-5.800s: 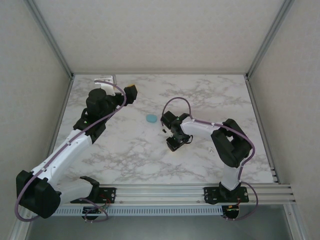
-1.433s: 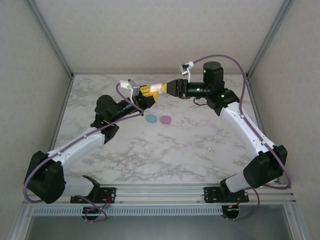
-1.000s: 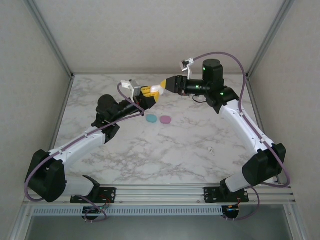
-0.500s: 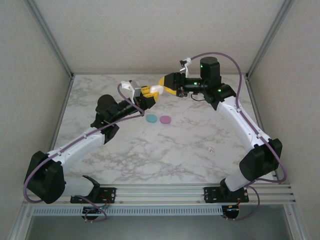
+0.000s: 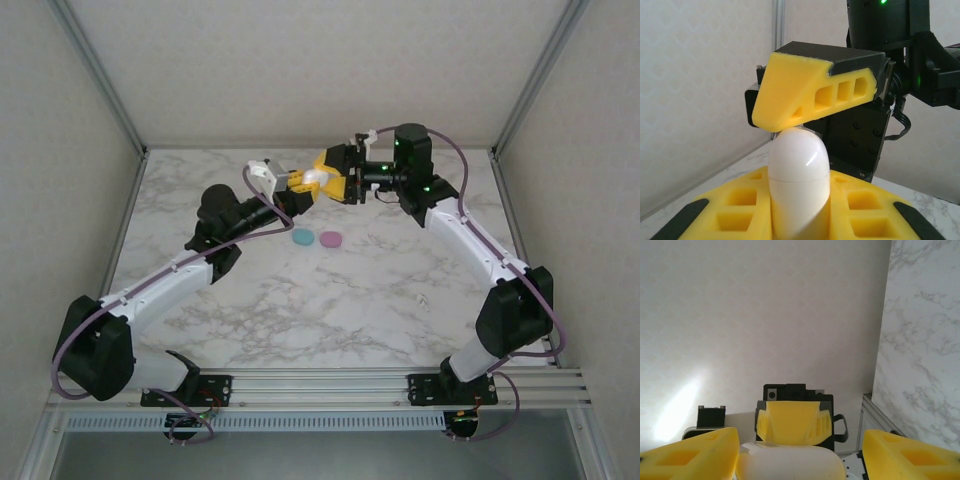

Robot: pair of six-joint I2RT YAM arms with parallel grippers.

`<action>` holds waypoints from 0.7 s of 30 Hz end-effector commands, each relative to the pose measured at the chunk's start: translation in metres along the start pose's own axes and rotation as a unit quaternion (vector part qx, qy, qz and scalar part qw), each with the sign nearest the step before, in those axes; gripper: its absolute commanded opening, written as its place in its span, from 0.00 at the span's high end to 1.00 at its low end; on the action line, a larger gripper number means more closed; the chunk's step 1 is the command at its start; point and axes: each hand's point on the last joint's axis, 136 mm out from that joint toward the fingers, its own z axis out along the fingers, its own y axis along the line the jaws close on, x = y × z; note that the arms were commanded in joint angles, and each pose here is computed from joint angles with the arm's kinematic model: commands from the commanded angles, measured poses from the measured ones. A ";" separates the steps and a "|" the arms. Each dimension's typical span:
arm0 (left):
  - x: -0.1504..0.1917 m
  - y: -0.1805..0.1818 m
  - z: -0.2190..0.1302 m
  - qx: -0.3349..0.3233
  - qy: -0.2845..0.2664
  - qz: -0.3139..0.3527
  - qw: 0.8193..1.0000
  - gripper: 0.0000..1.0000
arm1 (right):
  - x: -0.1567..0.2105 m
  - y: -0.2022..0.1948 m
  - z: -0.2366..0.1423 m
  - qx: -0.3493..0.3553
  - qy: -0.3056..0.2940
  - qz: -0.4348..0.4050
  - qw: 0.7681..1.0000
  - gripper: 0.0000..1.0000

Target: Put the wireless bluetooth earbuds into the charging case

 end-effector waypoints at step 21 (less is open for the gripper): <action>-0.013 -0.006 0.010 0.013 0.009 0.022 1.000 0.91 | 0.017 0.000 -0.001 0.081 -0.028 -0.068 0.994 0.44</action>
